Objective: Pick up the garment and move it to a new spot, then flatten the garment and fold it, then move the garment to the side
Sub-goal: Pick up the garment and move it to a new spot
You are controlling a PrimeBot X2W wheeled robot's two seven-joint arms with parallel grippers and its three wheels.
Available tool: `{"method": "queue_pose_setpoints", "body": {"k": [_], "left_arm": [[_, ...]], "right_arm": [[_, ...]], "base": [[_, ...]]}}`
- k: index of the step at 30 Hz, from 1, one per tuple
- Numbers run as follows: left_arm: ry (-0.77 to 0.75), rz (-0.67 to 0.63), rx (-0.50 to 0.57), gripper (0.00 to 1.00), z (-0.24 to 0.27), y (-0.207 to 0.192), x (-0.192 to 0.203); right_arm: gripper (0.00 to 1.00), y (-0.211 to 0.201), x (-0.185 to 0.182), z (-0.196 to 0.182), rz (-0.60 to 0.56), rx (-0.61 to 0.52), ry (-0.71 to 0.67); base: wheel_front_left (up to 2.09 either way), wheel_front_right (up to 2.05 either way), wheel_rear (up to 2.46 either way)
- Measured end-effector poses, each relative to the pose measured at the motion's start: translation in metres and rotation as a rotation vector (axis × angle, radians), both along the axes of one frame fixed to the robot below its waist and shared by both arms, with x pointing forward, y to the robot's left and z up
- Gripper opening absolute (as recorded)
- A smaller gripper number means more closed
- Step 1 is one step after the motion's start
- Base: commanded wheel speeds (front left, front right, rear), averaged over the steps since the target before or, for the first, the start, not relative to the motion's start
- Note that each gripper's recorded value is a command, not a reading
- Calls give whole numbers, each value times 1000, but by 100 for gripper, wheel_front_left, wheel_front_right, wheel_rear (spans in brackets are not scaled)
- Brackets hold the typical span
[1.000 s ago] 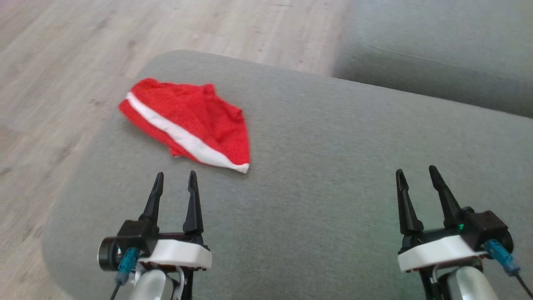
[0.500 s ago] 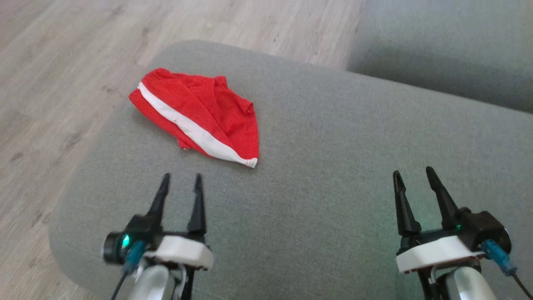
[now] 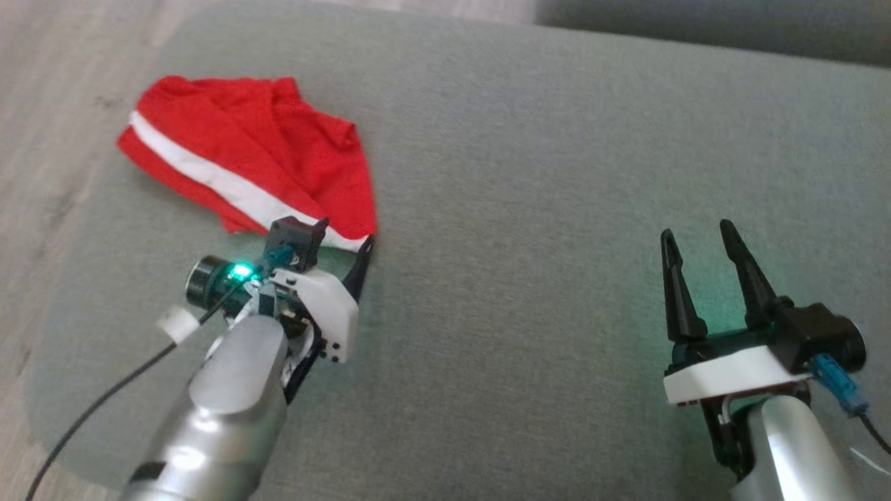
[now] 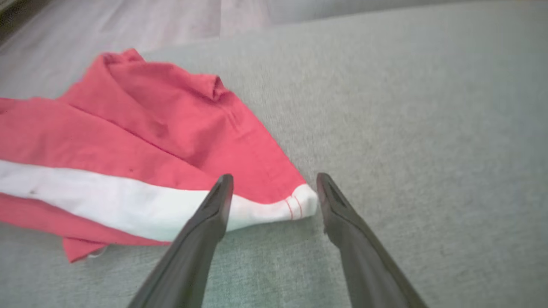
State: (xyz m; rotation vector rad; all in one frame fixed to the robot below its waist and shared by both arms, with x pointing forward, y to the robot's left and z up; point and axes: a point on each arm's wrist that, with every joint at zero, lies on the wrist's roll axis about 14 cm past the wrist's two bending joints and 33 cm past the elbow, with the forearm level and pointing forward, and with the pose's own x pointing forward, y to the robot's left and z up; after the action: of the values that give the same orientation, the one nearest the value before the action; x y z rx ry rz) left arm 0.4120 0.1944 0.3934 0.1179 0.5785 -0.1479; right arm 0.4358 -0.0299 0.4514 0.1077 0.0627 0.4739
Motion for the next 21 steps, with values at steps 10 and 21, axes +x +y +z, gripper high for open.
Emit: {"method": "queue_pose_setpoints", "body": {"k": [10, 21], "left_arm": [[126, -73, 53, 0, -31, -11, 17], [-124, -85, 12, 0, 17, -23, 39]], "right_arm": [[100, -24, 6, -18, -65, -16, 39], [100, -32, -1, 3, -82, -22, -6]], "base": [[0, 0, 0], [0, 0, 0]]}}
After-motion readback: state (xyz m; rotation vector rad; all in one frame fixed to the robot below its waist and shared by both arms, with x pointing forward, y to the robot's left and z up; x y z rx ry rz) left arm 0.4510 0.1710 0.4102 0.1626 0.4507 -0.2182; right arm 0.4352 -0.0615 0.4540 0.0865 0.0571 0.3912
